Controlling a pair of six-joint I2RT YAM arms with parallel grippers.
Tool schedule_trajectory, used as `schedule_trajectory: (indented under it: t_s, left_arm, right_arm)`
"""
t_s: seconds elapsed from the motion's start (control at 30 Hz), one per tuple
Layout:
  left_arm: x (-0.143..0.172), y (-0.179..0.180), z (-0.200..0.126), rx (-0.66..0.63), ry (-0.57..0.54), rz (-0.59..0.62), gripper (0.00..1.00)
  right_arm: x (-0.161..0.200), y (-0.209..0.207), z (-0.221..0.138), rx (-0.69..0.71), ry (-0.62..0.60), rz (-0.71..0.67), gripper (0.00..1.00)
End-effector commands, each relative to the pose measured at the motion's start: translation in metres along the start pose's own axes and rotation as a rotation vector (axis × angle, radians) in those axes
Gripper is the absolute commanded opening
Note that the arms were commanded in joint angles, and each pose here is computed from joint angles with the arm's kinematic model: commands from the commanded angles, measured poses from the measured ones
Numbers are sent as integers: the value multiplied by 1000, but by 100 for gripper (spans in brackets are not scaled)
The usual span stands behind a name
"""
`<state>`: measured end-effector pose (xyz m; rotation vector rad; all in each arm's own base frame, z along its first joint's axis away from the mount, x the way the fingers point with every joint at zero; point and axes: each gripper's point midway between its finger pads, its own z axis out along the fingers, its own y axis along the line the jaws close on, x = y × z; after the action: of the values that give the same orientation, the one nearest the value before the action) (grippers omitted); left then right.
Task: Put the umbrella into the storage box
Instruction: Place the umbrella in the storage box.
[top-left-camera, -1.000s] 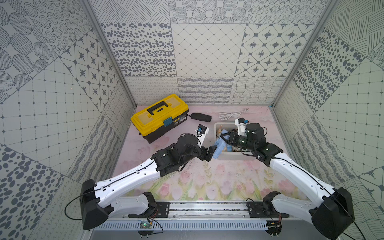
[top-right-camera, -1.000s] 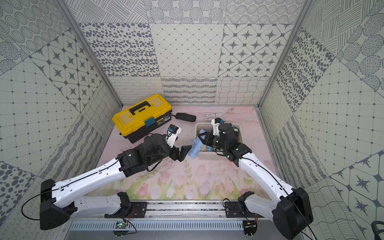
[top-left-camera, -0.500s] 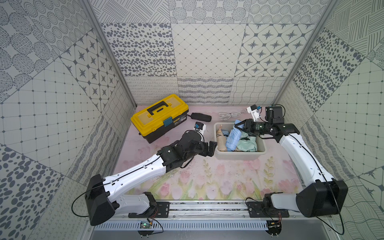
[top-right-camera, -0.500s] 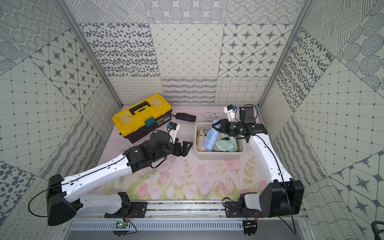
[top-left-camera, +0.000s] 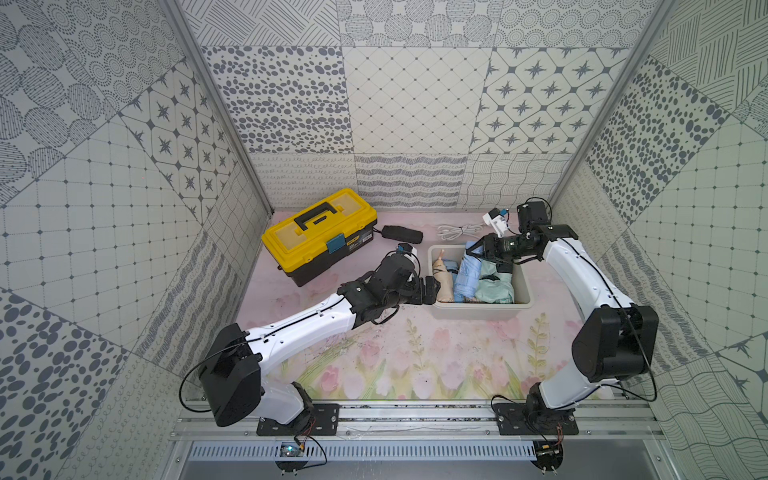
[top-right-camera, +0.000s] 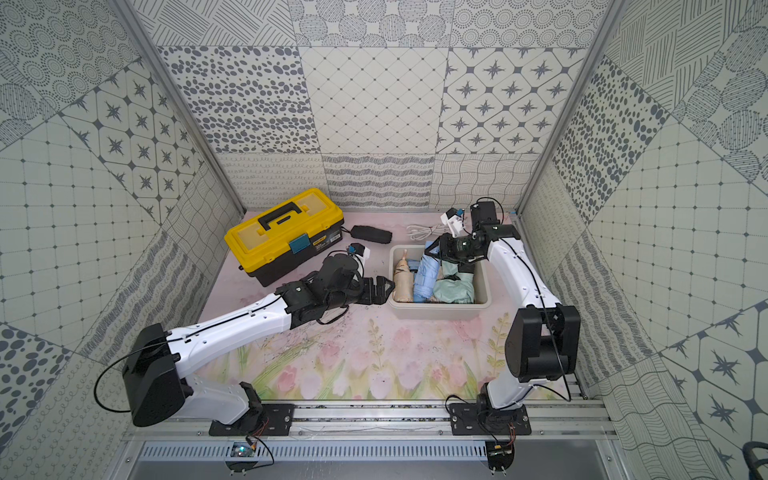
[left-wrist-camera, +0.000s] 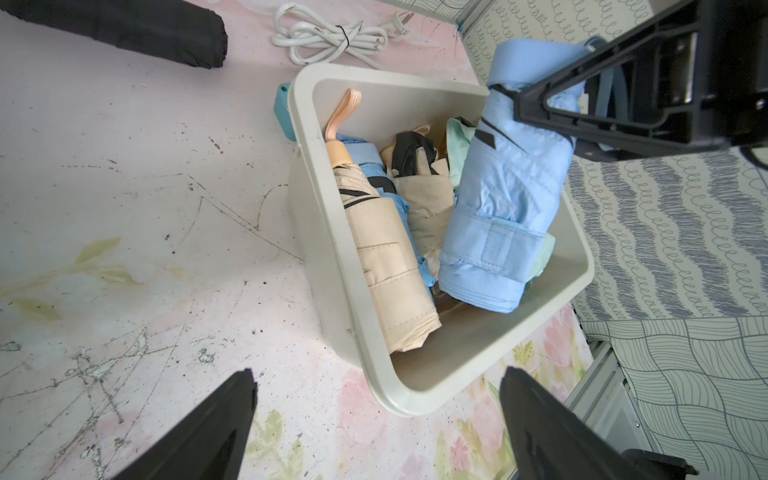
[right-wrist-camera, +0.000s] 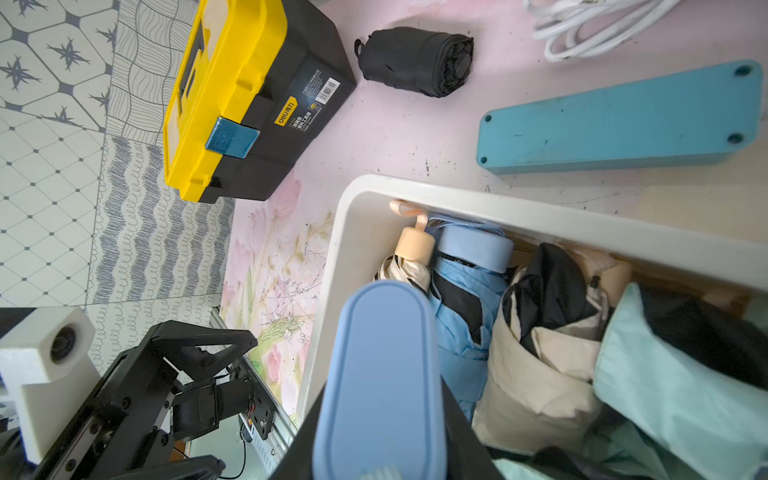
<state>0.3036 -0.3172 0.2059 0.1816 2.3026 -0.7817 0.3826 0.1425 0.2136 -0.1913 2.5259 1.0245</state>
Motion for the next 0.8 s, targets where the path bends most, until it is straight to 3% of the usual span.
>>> schedule_trajectory:
  t_s: [0.0,0.27,0.3,0.4,0.47,0.57,0.77]
  left_arm:
    - [-11,-8,8,65,-11,-51,97]
    - [-8,1,19,53,22,-49,96]
    - [-9,1,20,52,23,-48,96]
    - [-11,3,22,43,27,-31,96]
    - [-14,5,22,30,21,-2,96]
    - [-20,11,21,-1,12,51,96]
    - [-41,21,20,-88,-1,257,97]
  right_arm:
    - [-5,2,3,-29,20,-35,18]
    - [18,7,33,-104,155,-16,21]
    - [20,6,35,-99,167,-16,24]
    - [22,-1,40,-58,183,-16,48]
    - [16,-6,37,-6,157,-40,63]
    - [0,-13,23,109,75,-103,73]
    - [-21,-10,-16,264,-105,-201,75]
